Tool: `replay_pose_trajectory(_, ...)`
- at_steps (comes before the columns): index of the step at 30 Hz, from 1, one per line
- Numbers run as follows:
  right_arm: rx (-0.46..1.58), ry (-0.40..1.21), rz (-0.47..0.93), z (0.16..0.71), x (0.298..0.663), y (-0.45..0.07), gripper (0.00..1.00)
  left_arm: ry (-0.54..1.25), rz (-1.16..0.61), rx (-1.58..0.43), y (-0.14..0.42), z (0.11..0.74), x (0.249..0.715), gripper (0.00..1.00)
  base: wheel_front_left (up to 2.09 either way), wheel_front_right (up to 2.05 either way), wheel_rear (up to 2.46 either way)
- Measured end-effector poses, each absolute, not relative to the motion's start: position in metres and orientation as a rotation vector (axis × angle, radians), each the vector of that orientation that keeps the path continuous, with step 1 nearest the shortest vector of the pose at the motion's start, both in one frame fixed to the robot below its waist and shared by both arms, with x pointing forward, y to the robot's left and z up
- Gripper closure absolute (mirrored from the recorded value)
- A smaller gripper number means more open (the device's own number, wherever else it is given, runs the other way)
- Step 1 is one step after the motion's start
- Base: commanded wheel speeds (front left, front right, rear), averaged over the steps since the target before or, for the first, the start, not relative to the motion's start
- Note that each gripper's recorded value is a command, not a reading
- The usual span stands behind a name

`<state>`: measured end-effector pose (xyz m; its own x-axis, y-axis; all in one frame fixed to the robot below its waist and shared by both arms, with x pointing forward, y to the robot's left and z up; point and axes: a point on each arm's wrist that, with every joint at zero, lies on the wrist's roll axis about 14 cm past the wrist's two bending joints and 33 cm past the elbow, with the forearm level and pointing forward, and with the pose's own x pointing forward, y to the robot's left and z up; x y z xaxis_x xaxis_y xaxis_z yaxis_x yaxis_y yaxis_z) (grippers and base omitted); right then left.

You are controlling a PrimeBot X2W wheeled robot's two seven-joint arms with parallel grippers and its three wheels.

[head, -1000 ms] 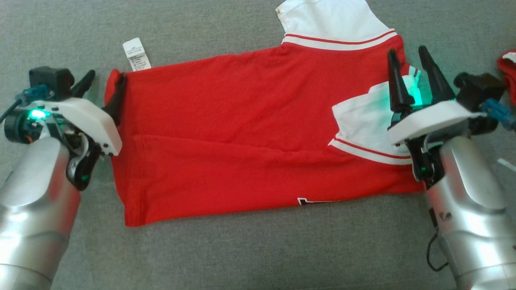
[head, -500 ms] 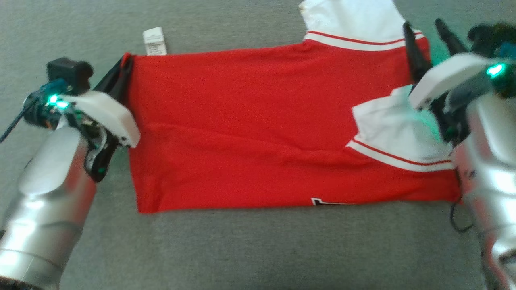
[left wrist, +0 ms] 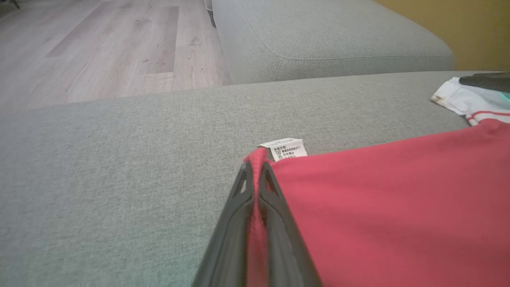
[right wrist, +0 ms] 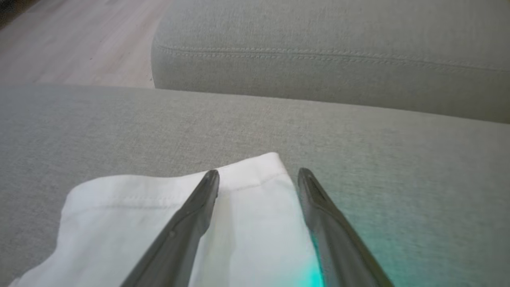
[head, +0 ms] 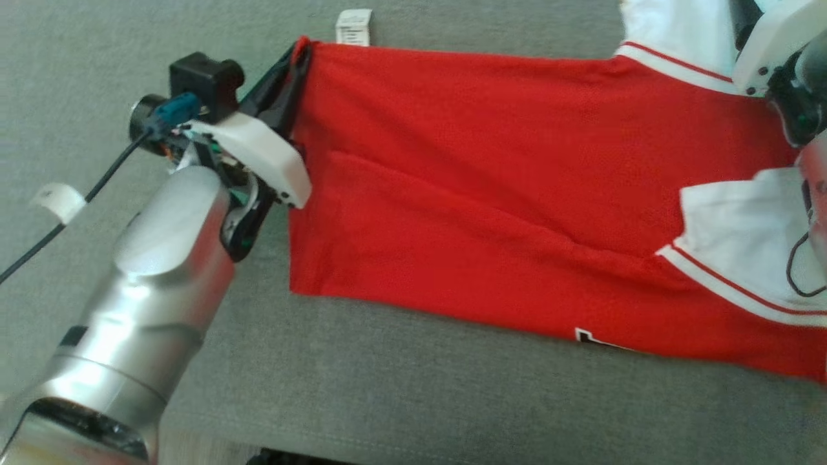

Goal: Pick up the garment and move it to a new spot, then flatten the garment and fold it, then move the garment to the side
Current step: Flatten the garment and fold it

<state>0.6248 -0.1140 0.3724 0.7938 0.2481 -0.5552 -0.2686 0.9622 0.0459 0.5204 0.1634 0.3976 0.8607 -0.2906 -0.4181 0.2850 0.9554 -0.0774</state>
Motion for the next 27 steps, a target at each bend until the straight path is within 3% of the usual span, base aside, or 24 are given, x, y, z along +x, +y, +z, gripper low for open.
replay_pose_trajectory(7, -0.046, 0.64, 0.281, 0.353, 0.638, -0.104, 0.0, 0.457, -0.292, -0.027, 0.167, 0.388, 0.516, 1.0, 0.0, 0.0, 0.0)
replay_pose_trajectory(8, -0.045, 0.642, 0.279, 0.353, 0.638, -0.104, 0.44, 0.458, -0.291, -0.028, 0.167, 0.386, 0.515, 1.0, 0.0, 0.0, 0.0)
replay_pose_trajectory(9, -0.046, 0.644, 0.278, 0.353, 0.638, -0.105, 1.0, 0.459, -0.289, -0.032, 0.167, 0.386, 0.515, 1.0, 0.0, 0.0, 0.0)
replay_pose_trajectory(12, -0.035, 0.605, 0.262, 0.359, 0.64, -0.11, 1.0, 0.441, -0.283, -0.037, 0.169, 0.387, 0.516, 1.0, 0.0, 0.0, 0.0)
replay_pose_trajectory(20, 0.053, 0.285, 0.202, 0.421, 0.66, -0.123, 1.0, 0.31, -0.261, -0.034, 0.172, 0.413, 0.536, 1.0, 0.0, 0.0, 0.0)
replay_pose_trajectory(27, 0.139, 0.137, 0.201, 0.465, 0.646, -0.121, 1.0, 0.233, -0.223, 0.006, 0.179, 0.434, 0.542, 1.0, 0.0, 0.0, 0.0)
